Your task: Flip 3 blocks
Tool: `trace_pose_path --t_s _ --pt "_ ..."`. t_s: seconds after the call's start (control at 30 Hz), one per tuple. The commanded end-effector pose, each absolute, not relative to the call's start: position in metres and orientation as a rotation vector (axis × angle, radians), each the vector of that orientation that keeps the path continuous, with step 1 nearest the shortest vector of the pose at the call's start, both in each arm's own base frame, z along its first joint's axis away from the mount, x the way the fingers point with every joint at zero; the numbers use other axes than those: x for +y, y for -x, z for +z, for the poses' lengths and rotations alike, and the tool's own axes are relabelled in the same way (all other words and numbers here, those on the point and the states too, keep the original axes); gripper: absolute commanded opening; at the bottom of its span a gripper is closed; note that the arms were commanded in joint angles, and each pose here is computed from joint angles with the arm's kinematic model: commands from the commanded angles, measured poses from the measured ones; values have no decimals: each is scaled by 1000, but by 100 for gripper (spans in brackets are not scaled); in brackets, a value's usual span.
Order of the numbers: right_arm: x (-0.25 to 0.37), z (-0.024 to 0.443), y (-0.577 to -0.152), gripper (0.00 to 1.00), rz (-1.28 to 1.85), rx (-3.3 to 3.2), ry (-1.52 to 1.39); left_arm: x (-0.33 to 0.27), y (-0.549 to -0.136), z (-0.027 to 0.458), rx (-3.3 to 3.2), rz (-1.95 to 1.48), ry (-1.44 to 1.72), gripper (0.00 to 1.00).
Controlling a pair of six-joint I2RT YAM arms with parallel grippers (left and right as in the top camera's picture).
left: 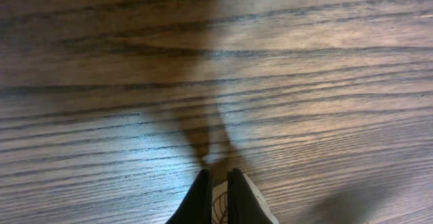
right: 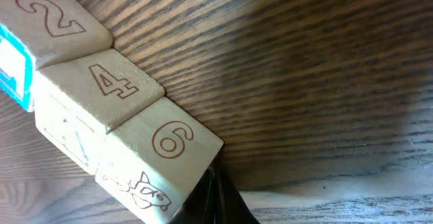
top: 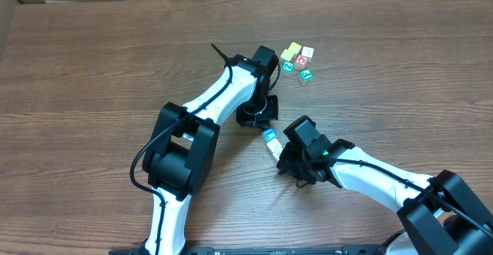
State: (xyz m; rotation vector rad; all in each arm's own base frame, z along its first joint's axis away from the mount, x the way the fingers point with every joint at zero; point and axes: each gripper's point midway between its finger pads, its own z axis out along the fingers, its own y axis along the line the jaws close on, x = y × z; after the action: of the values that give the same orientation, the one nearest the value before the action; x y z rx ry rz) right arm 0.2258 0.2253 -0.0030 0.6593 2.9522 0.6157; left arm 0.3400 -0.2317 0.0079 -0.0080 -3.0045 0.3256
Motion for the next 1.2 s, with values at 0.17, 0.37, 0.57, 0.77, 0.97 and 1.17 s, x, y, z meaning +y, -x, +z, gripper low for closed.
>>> trace_pose_path --t_s 0.17,0.37,0.57,0.77,0.97,1.17 --pt "224 -12 -214 4 573 2966 -794 -235 -349 9 -3035 329 24 4" --pt "230 -12 -209 4 580 2951 -928 -236 -350 9 -3037 332 26 4" --pt "231 -12 -209 4 584 2935 -987 -233 -352 8 -3050 307 24 4" --pt "223 -11 -204 4 535 2975 -908 -215 -363 11 -3066 279 -41 4" --pt "203 33 -234 4 505 2891 -643 -160 -385 31 -3028 248 -287 4" --pt "185 45 -267 4 513 2805 -482 -122 -360 33 -2934 64 -266 4"
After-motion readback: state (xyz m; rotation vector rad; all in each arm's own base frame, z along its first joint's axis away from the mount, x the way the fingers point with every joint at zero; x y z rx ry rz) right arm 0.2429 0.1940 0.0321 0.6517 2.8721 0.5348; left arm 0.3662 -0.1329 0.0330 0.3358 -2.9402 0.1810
